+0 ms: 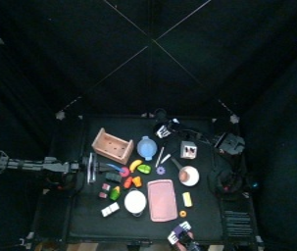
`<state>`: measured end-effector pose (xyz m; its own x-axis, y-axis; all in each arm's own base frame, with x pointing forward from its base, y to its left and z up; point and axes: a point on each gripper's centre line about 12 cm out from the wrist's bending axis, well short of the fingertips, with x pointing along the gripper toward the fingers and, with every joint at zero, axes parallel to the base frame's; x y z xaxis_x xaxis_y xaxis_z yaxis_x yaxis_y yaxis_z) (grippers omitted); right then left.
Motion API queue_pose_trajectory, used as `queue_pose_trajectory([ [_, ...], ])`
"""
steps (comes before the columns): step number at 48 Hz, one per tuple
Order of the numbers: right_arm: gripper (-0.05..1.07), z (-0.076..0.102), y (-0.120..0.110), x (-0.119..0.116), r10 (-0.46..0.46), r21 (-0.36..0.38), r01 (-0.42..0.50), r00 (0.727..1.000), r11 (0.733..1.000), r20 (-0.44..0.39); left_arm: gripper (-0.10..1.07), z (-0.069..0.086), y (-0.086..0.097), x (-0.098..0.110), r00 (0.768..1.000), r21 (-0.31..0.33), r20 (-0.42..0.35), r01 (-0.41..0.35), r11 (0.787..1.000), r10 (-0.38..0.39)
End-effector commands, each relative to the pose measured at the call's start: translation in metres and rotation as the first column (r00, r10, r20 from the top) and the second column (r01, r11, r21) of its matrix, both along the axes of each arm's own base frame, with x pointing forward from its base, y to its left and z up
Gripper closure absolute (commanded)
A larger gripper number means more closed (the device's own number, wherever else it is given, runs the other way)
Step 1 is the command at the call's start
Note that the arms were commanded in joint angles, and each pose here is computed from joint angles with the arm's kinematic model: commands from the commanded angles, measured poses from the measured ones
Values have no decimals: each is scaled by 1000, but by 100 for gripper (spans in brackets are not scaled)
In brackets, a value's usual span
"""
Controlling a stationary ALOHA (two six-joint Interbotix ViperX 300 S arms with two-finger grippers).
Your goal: Place pot lid on pot
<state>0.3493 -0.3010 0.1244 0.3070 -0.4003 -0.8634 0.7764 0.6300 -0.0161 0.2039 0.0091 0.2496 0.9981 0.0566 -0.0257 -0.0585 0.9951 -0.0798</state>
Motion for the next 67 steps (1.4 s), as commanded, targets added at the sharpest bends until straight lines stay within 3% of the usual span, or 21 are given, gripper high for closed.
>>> queue_pose_trajectory([
  [1, 44, 36, -1, 7, 9, -50, -6, 999, 999, 51, 100, 6, 1, 2, 1000, -5, 20, -4, 1000, 4],
  [11, 44, 55, 15, 13, 43, -60, -41, 999, 997, 26, 100, 8, 1, 2, 1000, -8, 26, -6, 1000, 6],
  [20, 44, 79, 36, 23, 94, -90, -88, 994, 992, 57, 100, 5, 1, 2, 1000, -9, 19, -6, 1000, 6],
  [46, 45, 129, 130, 49, 278, -105, -269, 957, 958, 88, 100, 0, 1, 0, 1000, -14, 6, -10, 1000, 10],
  [54, 45, 131, 170, 61, 370, -105, -360, 923, 927, 103, 100, 2, 4, -2, 1000, -19, 17, -23, 1000, 23],
  [67, 45, 138, 239, 78, 523, -139, -505, 837, 852, 161, 100, 3, 17, -9, 994, -56, 38, -99, 994, 101],
])
